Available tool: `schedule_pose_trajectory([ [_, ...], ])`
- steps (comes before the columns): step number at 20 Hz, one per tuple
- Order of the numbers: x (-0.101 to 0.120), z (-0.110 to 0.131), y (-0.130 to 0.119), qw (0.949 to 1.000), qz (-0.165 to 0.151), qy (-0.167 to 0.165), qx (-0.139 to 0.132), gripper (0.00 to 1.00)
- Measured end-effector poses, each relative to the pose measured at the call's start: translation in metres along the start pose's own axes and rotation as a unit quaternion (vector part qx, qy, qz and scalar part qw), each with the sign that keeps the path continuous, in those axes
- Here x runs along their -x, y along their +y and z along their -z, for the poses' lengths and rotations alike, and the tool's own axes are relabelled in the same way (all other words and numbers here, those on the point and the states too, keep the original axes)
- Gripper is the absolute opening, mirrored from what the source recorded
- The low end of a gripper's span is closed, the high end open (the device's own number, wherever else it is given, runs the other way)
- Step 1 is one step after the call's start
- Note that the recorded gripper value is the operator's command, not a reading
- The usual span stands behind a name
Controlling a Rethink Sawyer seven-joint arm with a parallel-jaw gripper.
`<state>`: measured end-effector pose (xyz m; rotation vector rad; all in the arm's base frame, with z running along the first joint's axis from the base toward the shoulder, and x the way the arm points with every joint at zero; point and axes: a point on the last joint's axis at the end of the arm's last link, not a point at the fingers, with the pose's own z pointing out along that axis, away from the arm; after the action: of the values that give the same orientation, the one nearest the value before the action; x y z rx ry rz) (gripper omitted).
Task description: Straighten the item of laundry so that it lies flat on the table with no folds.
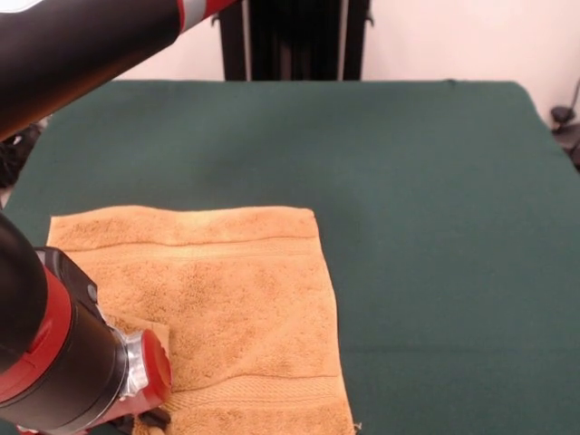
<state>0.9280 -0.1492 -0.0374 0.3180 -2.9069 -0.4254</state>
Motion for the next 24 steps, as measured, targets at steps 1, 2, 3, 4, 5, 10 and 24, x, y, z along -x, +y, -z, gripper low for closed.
schedule_pose_trajectory([
  [1,0.0,-0.001,0.0,1.0,0.0,0.001,0.0,0.0],
  [2,0.0,-0.001,0.0,1.0,0.0,0.002,-0.001,0.0],
  [3,-0.001,-0.002,-0.001,1.0,-0.001,0.004,-0.002,0.0],
  [4,-0.001,-0.003,-0.001,1.0,-0.001,0.005,-0.003,0.0],
  [5,-0.001,-0.003,-0.001,1.0,-0.001,0.006,-0.004,0.0],
  [10,-0.003,-0.007,-0.003,0.9999,-0.003,0.012,-0.007,0.0],
  [24,-0.005,-0.013,-0.004,0.9999,-0.005,0.016,-0.004,0.0],
])
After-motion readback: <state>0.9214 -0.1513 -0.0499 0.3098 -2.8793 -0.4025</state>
